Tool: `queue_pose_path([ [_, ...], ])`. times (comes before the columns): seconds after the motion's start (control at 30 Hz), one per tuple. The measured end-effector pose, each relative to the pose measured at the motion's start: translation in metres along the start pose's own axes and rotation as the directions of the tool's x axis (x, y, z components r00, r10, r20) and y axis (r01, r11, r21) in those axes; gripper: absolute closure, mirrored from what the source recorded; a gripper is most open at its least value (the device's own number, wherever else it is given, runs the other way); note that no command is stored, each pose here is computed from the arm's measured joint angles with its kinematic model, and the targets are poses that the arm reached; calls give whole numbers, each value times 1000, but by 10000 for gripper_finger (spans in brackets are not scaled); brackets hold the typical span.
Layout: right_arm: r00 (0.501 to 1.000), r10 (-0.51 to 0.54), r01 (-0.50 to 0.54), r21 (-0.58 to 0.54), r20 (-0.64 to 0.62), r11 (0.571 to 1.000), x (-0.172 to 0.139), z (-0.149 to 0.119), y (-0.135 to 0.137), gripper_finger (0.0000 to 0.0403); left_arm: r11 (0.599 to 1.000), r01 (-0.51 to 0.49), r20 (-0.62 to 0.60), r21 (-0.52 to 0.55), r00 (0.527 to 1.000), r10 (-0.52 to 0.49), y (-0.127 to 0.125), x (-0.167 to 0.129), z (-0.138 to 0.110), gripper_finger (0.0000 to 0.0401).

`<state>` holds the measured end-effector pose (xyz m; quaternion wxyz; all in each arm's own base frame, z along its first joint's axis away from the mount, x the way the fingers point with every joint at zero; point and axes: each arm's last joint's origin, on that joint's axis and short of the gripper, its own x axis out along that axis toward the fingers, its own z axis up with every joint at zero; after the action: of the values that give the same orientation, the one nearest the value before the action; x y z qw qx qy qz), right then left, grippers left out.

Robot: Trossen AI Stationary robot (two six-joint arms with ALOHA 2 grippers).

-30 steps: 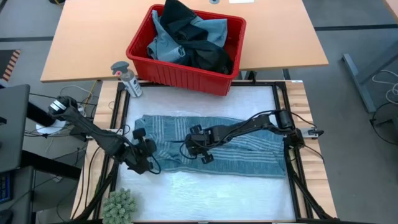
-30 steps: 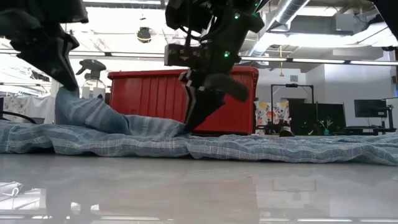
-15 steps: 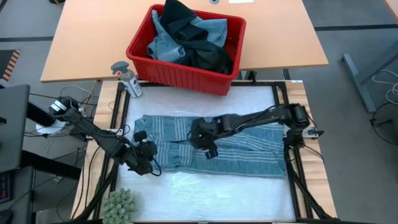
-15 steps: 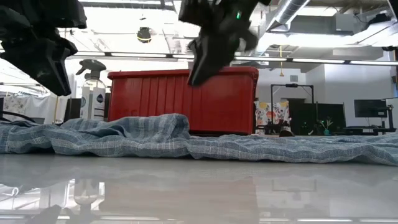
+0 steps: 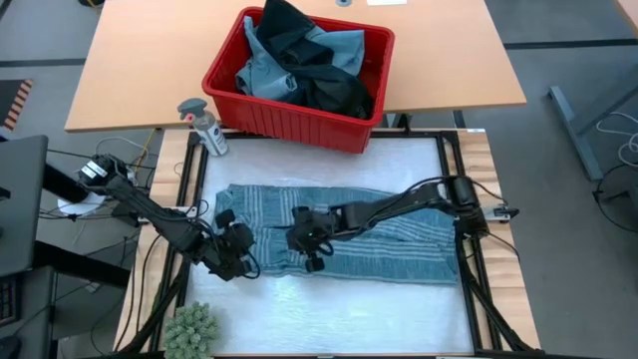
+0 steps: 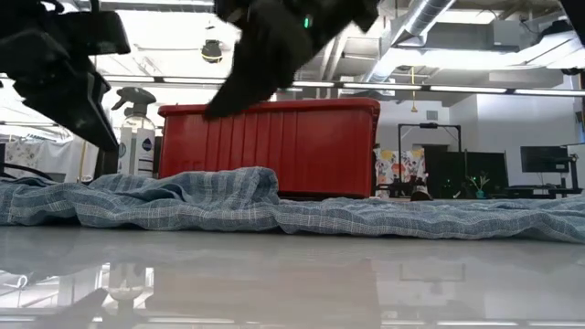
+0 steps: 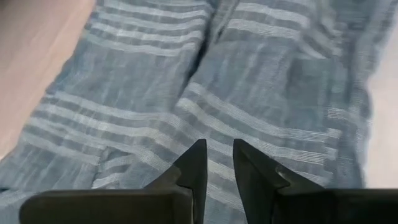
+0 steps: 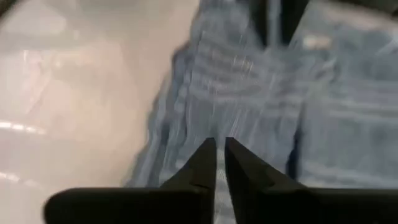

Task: Fold Laundry from Bin
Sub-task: Fold the light blue shirt

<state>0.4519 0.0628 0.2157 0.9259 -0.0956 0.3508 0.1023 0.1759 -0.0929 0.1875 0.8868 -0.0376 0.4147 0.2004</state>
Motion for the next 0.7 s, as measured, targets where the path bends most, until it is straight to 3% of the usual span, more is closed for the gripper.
queue_pose_path([
  [0.2,996,13,-11,16,-92,1000,28,-23,-1,387,999,0,14,-36,1000,1,2,8,-10,340],
  [0.47,987,24,-20,23,-159,1000,33,-32,1,348,997,29,3,-71,1000,-28,7,24,-32,340],
  [0.7,976,35,-31,24,-214,999,38,-52,5,355,995,19,-72,-103,997,-27,16,33,-52,340],
])
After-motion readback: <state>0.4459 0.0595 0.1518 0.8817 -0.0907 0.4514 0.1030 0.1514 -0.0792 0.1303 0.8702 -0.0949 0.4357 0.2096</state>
